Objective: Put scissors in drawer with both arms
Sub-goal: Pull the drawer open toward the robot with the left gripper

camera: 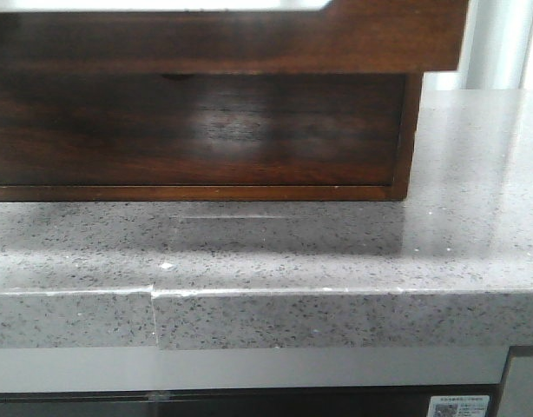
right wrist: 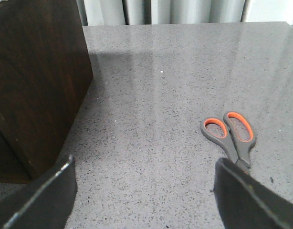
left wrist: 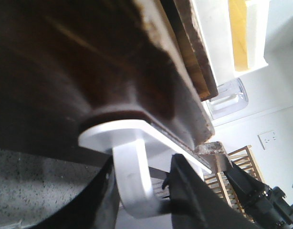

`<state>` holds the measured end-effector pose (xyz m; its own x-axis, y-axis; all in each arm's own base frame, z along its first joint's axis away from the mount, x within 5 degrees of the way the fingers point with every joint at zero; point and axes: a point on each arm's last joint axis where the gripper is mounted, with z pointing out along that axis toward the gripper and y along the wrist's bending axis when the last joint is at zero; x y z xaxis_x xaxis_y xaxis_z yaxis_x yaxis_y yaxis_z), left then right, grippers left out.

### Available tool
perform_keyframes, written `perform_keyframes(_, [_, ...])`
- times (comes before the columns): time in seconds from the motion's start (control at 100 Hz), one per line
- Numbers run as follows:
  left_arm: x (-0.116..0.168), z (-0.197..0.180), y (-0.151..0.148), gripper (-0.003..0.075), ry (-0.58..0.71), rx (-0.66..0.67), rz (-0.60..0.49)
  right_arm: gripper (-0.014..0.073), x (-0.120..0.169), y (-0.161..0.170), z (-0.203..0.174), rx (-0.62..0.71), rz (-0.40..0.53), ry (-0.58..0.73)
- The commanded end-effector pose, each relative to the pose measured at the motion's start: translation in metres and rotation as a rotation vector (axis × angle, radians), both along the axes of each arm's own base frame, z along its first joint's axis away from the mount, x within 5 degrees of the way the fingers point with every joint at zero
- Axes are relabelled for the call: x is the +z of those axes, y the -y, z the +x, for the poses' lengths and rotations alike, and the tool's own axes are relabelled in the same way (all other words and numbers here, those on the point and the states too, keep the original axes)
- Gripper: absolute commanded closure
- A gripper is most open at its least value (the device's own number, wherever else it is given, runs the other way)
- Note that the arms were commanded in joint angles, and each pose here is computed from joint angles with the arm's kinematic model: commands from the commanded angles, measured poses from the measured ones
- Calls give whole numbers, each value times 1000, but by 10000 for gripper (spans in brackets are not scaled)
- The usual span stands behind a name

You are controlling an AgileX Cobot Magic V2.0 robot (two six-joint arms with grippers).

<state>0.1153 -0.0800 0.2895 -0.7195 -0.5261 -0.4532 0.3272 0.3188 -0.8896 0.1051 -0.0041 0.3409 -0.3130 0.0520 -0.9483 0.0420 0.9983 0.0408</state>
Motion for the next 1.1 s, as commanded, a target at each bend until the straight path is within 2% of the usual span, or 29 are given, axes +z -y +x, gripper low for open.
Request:
perform_keyframes(0.0, [17, -12, 3, 586, 141, -73, -12, 61, 17, 1, 2, -11, -4, 96])
perform_keyframes(0.24, [16, -14, 4, 570, 146, -93, -8, 61, 17, 1, 2, -11, -4, 95])
perform_keyframes(0.33, [16, -14, 4, 507, 146, -94, -8, 61, 17, 1, 2, -11, -4, 95])
perform_keyframes(0.47, [14, -15, 4, 360, 149, -102, 18, 61, 17, 1, 2, -11, -4, 95])
perform_keyframes(0.56, [12, -15, 4, 330, 153, -109, 45, 61, 17, 1, 2, -11, -4, 95])
perform_keyframes(0.88, [4, -16, 4, 331, 137, -141, 225, 61, 17, 2, 2, -14, -17, 94])
perform_keyframes(1.09, [20, -21, -10, 331, 141, -82, 520, 61, 13, 3, 7, -14, -29, 49])
